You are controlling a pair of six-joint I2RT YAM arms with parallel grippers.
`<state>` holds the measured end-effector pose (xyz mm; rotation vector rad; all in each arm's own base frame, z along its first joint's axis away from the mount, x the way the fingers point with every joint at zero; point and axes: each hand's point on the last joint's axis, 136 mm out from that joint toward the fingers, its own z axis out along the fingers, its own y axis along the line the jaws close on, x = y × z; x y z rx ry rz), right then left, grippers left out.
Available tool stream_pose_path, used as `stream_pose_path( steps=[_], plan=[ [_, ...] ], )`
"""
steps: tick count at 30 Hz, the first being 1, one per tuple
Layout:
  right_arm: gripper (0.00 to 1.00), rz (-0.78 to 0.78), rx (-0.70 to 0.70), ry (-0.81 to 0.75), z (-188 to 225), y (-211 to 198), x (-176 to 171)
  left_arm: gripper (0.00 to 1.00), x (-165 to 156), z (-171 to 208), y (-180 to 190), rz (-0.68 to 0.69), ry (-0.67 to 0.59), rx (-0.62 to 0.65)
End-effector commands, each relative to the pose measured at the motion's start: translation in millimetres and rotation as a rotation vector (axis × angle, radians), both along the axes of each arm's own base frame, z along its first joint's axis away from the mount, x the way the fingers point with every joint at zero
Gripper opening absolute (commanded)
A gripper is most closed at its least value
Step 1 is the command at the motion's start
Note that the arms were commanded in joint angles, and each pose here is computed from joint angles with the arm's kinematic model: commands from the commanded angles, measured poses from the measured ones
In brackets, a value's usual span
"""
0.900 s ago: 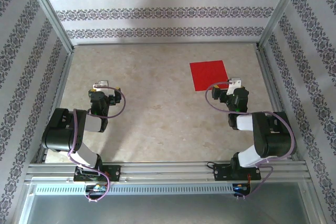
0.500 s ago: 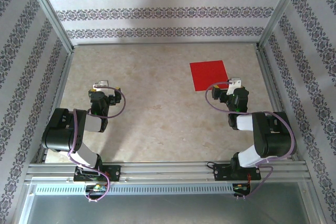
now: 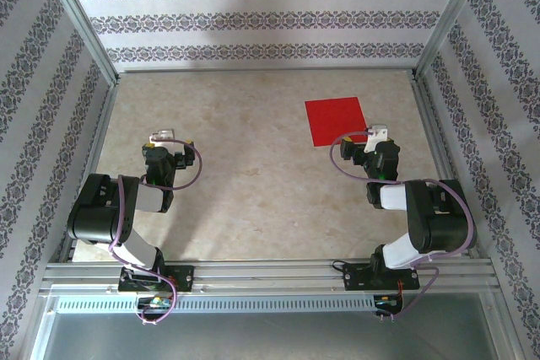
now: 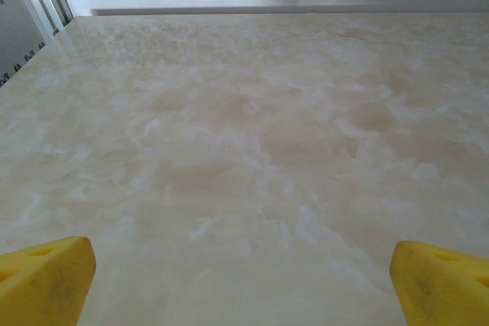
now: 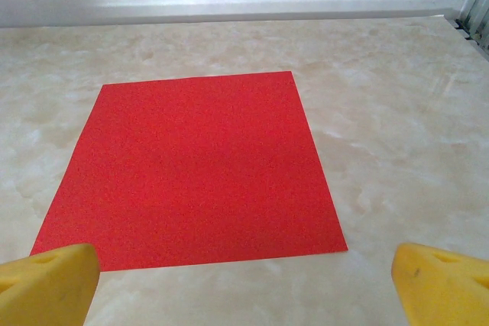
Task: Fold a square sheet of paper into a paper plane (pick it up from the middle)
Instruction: Move the square sheet of paper to the center of the table.
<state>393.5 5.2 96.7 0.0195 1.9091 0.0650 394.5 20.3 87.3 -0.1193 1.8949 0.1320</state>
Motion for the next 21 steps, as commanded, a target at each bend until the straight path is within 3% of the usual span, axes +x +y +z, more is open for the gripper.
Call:
stream_pose_path(
  steps=[1,6,10,13,17,21],
  plan=[
    [0.98,0.017,-0.011,-0.042,10.0,2.2,5.2,0.99,4.3,2.6,-0.2,-0.013,0.001,0.01],
    [0.98,0.022,-0.052,-0.04,30.4,7.9,2.9,0.99,3.0,11.5,-11.8,-0.085,-0.014,0.012],
    [0.98,-0.056,-0.041,-0.03,63.0,0.0,-1.4,0.99,-4.0,40.6,1.2,-0.004,-0.017,0.009],
    [0.98,-0.124,0.108,0.008,86.0,-3.4,-4.0,0.99,-7.7,69.1,9.8,0.061,-0.04,-0.03],
    [0.98,0.077,0.281,0.063,103.2,37.4,0.3,0.99,-9.6,91.9,8.9,0.126,0.006,-0.215],
    [0.98,0.166,0.554,0.238,98.3,62.2,16.7,0.99,-5.1,87.3,-17.4,0.061,0.135,-0.403]
  ],
)
